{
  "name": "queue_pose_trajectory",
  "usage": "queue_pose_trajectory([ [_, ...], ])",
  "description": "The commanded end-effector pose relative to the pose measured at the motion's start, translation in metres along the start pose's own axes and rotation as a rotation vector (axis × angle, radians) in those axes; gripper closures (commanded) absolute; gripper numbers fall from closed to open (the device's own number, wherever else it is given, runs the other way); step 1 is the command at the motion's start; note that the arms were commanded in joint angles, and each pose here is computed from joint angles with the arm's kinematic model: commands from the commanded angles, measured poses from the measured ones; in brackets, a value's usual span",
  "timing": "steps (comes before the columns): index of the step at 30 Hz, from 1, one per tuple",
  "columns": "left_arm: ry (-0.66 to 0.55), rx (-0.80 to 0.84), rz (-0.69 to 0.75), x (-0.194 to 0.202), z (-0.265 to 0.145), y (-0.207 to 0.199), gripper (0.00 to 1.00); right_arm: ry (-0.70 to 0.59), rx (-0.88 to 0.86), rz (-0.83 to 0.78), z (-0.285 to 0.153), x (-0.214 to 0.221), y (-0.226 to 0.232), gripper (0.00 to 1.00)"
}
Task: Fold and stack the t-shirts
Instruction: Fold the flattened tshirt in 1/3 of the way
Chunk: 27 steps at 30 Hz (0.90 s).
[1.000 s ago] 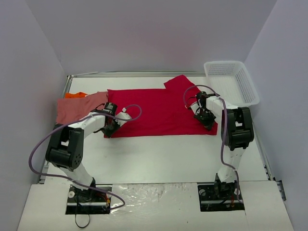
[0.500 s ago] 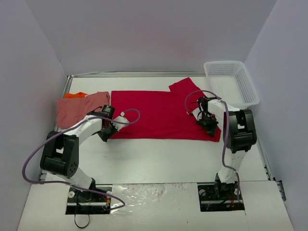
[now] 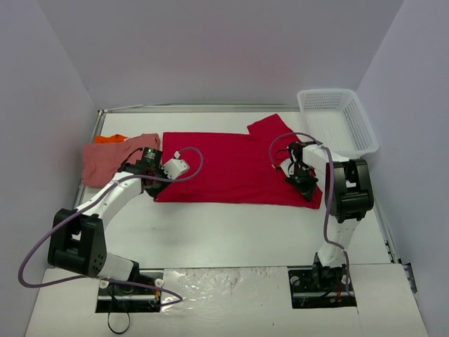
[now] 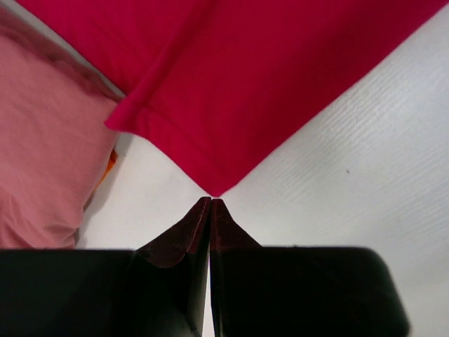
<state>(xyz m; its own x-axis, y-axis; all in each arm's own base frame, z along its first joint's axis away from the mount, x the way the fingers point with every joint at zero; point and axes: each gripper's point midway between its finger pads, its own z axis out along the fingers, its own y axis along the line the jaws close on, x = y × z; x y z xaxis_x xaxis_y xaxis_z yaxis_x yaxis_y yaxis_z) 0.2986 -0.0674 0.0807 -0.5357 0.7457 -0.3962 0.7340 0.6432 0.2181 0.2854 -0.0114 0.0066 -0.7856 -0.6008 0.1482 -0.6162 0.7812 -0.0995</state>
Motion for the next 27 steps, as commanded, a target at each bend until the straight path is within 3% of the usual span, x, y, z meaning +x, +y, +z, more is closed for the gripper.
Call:
queue_pose_trajectory([
  [1,-0.093,0.012,0.013,-0.023,0.015,0.002,0.98,0.061,-0.082,-0.006,0.006,0.01,0.015,1.0],
  [14,-0.045,0.073,0.018,-0.029,0.064,0.006,0.98,0.076,-0.098,-0.003,0.013,0.005,0.017,1.0],
  [27,0.115,0.2,0.03,0.027,0.066,-0.028,0.98,0.091,-0.089,-0.006,0.015,0.008,0.015,1.0],
])
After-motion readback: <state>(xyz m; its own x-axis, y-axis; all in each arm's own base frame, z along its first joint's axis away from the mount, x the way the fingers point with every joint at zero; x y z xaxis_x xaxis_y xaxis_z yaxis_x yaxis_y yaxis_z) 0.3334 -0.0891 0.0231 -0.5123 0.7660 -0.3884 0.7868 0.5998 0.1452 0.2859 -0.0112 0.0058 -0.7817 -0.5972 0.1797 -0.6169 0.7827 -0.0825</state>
